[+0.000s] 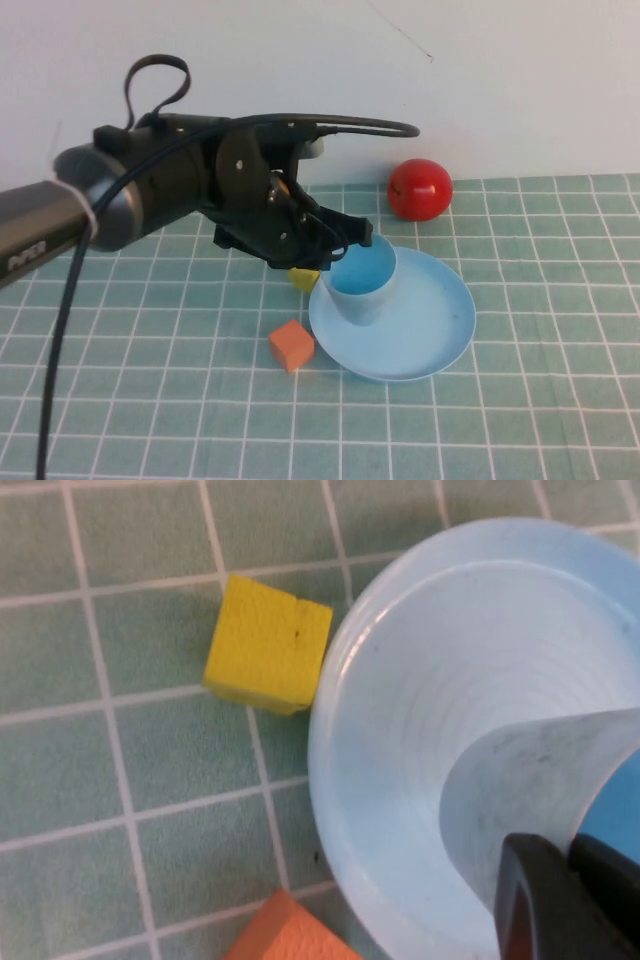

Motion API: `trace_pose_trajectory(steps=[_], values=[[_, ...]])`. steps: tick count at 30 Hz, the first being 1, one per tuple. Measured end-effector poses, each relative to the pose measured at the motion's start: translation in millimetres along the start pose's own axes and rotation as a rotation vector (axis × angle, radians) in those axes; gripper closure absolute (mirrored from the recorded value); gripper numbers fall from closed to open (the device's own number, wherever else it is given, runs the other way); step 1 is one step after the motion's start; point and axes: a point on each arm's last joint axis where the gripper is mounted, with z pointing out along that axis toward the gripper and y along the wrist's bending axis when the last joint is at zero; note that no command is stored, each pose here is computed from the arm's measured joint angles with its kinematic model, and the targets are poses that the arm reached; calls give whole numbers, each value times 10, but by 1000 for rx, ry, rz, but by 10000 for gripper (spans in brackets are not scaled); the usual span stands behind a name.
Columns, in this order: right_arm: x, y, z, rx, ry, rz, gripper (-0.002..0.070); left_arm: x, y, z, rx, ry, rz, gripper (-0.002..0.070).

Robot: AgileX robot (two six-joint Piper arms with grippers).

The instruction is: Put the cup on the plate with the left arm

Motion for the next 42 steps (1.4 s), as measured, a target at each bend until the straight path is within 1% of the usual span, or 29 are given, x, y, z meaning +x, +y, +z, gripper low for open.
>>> trace_pose_trajectory(steps=[3,9,15,18,20,22,23,25,27,29,30,31,33,34,38,40,42], values=[[0,0,0,0,0,0,678,-84,-15,200,-12,41,1,669],[0,0,0,0,0,0,678,-267,-100,381,-2,46,16,669],[0,0,0,0,0,0,678,-304,-141,530,0,101,38,669],[0,0,0,0,0,0,678,-303,-150,534,9,106,54,668],[0,0,0,0,0,0,678,-310,-154,526,10,106,59,653],[0,0,0,0,0,0,678,-308,-155,521,9,112,59,595],[0,0,0,0,0,0,678,-302,-154,521,7,118,60,548],[0,0,0,0,0,0,678,-292,-139,519,-7,130,72,440],[0,0,0,0,0,0,678,-301,-132,501,-24,137,76,306],[0,0,0,0,0,0,678,-338,-141,463,-38,136,70,209],[0,0,0,0,0,0,678,-376,-147,421,-44,133,73,179],[0,0,0,0,0,0,678,-422,-156,367,-50,130,76,163],[0,0,0,0,0,0,678,-513,-191,236,-64,120,93,172],[0,0,0,0,0,0,678,-554,-206,151,-75,115,104,195],[0,0,0,0,0,0,678,-663,-253,-262,-128,77,146,357],[0,0,0,0,0,0,678,-682,-288,-562,-154,35,153,449],[0,0,0,0,0,0,678,-679,-341,-901,-162,-25,160,515]])
